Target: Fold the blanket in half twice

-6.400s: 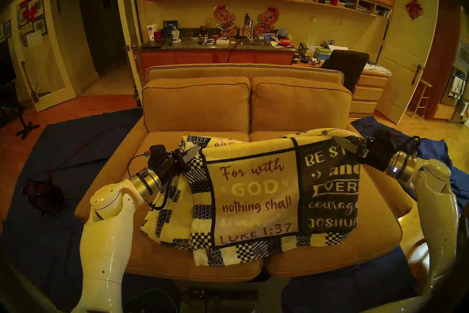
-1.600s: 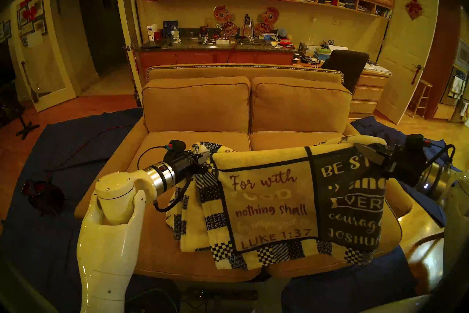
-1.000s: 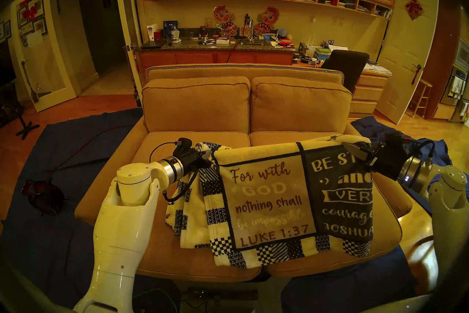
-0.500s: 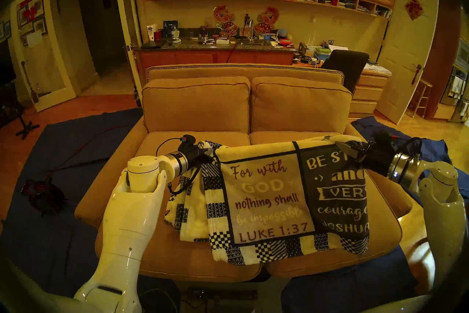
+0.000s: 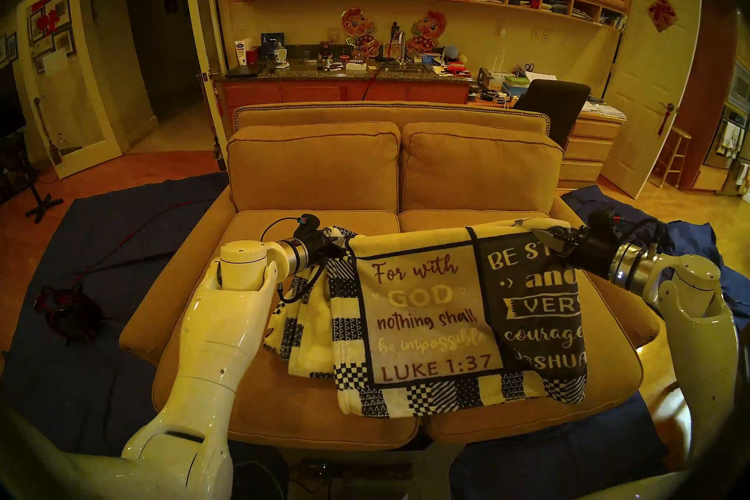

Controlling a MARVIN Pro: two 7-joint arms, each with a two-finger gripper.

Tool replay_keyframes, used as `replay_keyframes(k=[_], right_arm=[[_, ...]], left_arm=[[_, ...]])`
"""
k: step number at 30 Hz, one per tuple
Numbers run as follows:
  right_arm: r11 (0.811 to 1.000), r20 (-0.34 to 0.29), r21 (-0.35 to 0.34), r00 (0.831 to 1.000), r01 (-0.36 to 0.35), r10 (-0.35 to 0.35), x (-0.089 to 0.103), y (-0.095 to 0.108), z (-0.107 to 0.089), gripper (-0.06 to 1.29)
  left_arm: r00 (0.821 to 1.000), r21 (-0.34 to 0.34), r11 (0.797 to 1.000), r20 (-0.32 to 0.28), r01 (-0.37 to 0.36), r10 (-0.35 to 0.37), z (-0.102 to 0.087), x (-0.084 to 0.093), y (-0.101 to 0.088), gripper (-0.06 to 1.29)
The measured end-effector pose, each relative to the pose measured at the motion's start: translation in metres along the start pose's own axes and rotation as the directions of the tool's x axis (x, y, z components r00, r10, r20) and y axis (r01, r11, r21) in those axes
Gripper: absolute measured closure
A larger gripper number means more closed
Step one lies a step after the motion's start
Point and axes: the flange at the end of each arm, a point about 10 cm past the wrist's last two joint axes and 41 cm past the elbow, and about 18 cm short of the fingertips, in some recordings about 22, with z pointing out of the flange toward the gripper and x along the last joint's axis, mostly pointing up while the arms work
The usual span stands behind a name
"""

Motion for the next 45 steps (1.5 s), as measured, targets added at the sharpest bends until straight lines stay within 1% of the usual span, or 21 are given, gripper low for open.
replay_keyframes(k=[12,21,30,35,36,37,39,41,45], right_arm=[[1.000,0.034,-0.027,0.999,-0.011,0.012,-0.012,0.009,0.018,1.17],[0.998,0.059,-0.052,0.998,-0.019,0.022,-0.021,0.017,0.031,1.17],[0.997,0.074,-0.074,0.997,-0.022,0.027,-0.026,0.023,0.043,1.17],[0.996,0.080,-0.090,0.996,-0.022,0.029,-0.027,0.028,0.050,1.17],[0.995,0.081,-0.093,0.996,-0.021,0.029,-0.027,0.029,0.051,1.17],[0.995,0.082,-0.099,0.996,-0.021,0.029,-0.027,0.031,0.052,1.17],[0.994,0.084,-0.112,0.996,-0.020,0.030,-0.027,0.035,0.054,1.17],[0.992,0.086,-0.121,0.996,-0.020,0.031,-0.027,0.037,0.056,1.17],[0.991,0.090,-0.132,0.995,-0.020,0.032,-0.028,0.040,0.063,1.17]], left_arm=[[0.998,0.001,1.000,0.059,0.026,-0.026,0.023,-0.008,-0.007,1.08],[0.995,0.003,0.999,0.093,0.037,-0.037,0.037,-0.012,-0.009,1.08],[0.993,0.006,0.999,0.114,0.041,-0.041,0.047,-0.012,-0.012,1.07],[0.991,0.014,0.999,0.125,0.042,-0.043,0.053,-0.011,-0.015,0.85],[0.991,0.016,0.999,0.127,0.041,-0.043,0.054,-0.010,-0.016,0.74],[0.991,0.021,0.999,0.130,0.041,-0.043,0.055,-0.010,-0.017,0.46],[0.989,0.030,0.999,0.138,0.040,-0.044,0.056,-0.011,-0.020,0.16],[0.989,0.036,0.999,0.144,0.041,-0.045,0.058,-0.011,-0.022,0.10],[0.987,0.040,0.998,0.151,0.041,-0.047,0.061,-0.010,-0.024,0.10]])
